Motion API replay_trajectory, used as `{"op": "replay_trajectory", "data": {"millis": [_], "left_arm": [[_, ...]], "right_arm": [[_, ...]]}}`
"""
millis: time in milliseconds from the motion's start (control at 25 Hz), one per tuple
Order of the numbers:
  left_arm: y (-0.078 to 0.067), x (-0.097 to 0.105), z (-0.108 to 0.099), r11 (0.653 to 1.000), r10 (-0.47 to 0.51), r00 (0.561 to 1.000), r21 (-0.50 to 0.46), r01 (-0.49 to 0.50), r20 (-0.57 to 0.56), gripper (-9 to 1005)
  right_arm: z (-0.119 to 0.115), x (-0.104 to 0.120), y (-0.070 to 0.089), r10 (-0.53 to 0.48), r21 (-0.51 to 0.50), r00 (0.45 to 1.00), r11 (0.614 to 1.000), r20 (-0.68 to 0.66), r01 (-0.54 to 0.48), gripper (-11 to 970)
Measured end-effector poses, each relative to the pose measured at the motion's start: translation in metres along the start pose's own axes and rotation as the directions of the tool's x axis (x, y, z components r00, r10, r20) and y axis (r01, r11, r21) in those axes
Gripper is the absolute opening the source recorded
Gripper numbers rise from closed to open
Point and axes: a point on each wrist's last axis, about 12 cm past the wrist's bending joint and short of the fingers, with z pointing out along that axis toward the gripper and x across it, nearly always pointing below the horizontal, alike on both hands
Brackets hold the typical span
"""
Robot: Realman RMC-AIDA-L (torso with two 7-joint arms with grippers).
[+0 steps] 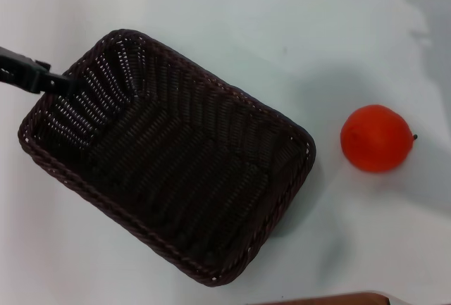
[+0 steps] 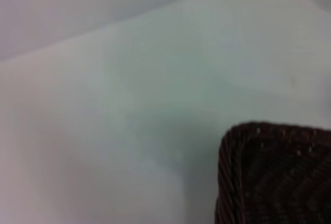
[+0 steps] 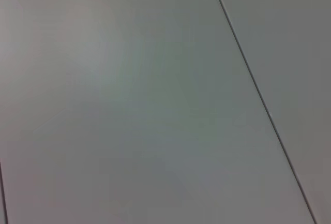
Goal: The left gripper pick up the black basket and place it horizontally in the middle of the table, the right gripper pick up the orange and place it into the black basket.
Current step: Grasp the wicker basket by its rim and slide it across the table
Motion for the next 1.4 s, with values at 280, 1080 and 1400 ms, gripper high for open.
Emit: {"op": "replay_trajectory", "data": {"millis": [280,1080,1400], "left_arm": [[-0.005,-0.006,0.021,0.999,0.044,0.996,-0.013,-0.045,-0.077,635],[-0.006,-0.01,0.027,0.993,0.063,0.993,-0.094,-0.072,-0.097,271],[-0.008,-0.009,0.004,0.997,-0.077,0.997,-0.026,0.077,-0.015,207]], "right_arm": [[0.001,-0.001,0.001,0.001,-0.011,1.0,1.0,0.009,-0.001,691],[0.0,-0.003,0.004,0.005,-0.042,1.0,0.999,0.022,-0.004,669],[0.001,-0.003,0.005,0.007,-0.046,1.0,0.999,0.022,-0.006,661]]}}
